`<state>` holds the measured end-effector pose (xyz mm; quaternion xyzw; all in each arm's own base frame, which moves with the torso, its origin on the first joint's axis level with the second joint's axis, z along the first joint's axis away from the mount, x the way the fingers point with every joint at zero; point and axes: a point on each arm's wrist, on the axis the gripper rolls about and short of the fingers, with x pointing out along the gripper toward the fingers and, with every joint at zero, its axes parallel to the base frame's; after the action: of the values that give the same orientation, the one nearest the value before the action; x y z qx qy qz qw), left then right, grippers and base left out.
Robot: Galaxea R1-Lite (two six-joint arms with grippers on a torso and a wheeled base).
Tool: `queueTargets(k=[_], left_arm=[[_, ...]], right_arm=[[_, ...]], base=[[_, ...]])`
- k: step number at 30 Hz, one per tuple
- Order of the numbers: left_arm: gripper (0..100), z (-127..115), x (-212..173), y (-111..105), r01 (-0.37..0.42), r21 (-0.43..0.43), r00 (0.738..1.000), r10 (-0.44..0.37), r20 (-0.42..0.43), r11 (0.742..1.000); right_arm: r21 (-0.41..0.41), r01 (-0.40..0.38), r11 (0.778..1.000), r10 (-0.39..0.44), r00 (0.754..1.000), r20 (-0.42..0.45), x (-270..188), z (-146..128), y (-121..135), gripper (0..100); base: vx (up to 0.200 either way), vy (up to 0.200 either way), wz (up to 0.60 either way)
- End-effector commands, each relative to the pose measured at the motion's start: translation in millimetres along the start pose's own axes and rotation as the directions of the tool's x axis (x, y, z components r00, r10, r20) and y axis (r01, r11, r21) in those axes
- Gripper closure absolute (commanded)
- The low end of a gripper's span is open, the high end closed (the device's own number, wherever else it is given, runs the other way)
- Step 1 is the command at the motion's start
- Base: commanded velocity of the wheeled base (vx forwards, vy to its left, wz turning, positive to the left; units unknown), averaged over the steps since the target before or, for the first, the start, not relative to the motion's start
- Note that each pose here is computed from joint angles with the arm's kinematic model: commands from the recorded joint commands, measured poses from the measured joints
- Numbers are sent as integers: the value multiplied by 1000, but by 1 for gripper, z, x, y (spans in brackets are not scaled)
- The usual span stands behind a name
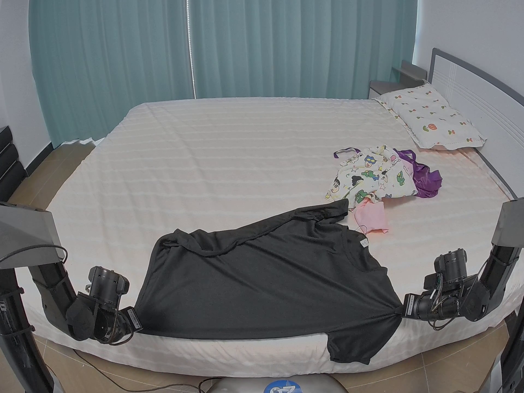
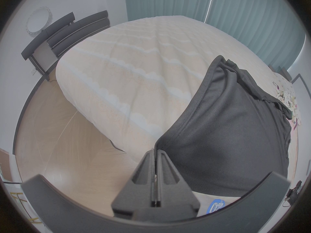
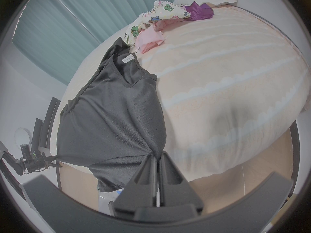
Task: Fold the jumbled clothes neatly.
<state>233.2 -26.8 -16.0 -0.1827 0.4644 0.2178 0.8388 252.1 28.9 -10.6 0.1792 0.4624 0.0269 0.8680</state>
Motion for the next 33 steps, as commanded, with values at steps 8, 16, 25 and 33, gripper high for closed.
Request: queueTargets(k=[8,16,25,33], left_arm=[[0,13,-6,-8,71,-45,995,-68,67,996],[0,33,-27,-17,260,-114,955,-238,179,959],[0,41,-29,-20,298,-167,941,-259,217,940],[0,46,-28,-15,309,-187,940,-270,210,932]], right_arm=[[2,-44,999,44,997,65,-3,7,10,0],[71,-108,992,95,982,164,-12,18,19,0],[66,-115,991,103,982,161,-12,17,21,0],[64,-114,991,103,982,159,-12,16,21,0]], base=[[0,0,0],[0,0,0],[0,0,0],[0,175,0]])
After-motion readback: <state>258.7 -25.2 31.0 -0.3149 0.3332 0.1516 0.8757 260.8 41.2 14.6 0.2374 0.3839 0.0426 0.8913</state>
